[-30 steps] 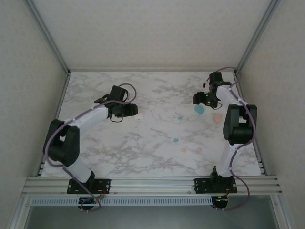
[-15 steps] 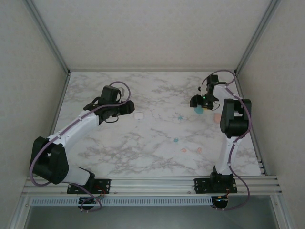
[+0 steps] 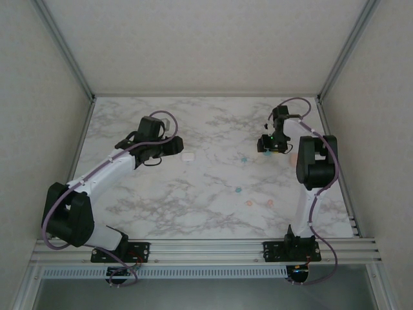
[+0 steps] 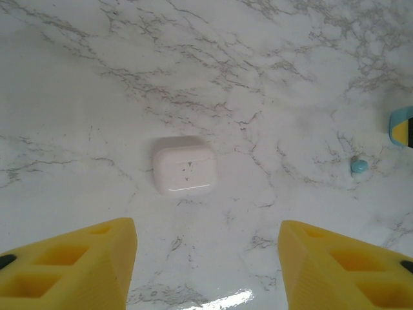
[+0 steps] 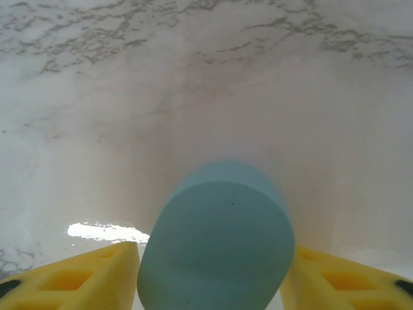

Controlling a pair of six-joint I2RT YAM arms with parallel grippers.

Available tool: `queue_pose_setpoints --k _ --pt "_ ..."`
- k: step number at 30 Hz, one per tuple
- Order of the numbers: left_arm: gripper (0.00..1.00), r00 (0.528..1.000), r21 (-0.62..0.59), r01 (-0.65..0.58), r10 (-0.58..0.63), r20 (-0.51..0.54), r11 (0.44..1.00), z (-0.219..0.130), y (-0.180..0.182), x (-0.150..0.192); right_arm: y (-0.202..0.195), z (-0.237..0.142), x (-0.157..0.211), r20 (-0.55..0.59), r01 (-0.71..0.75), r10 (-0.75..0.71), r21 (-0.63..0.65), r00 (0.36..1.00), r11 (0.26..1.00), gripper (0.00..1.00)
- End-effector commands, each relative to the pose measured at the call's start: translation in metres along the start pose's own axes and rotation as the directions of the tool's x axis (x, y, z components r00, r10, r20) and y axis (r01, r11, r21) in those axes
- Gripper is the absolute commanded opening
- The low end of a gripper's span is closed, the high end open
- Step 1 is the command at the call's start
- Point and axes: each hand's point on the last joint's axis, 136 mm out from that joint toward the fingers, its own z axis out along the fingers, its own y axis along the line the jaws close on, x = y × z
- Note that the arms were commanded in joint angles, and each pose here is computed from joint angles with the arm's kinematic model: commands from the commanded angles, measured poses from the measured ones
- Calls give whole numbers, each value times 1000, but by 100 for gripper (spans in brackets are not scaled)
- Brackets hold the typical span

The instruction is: Insert the wireless bluetooth earbuds into the charging case

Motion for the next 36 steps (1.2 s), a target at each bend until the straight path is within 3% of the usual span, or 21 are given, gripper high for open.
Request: queue_pose_setpoints --k 1,11,20,28,31,36 --pt "58 1000 13 3 -3 -3 1000 2 1 0 -9 -2 1 -5 -15 16 91 1000 996 56" --pt "58 1000 17 14 -14 -9 1000 3 1 3 -16 -1 1 19 -106 104 139 994 985 51" --pt "58 1000 38 18 -18 -1 999 3 -3 0 -14 6 -2 35 -92 88 130 995 987 53" --pt "57 1000 61 18 -18 8 998 1 -9 -4 -12 3 -1 44 -78 73 132 996 988 45" --pt "57 1000 93 13 -15 26 996 -3 -15 -7 3 -13 0 86 -54 46 88 995 995 40" --pt "56 995 208 33 -51 80 978 -21 -39 -23 64 -84 -8 326 124 -95 -68 940 990 38"
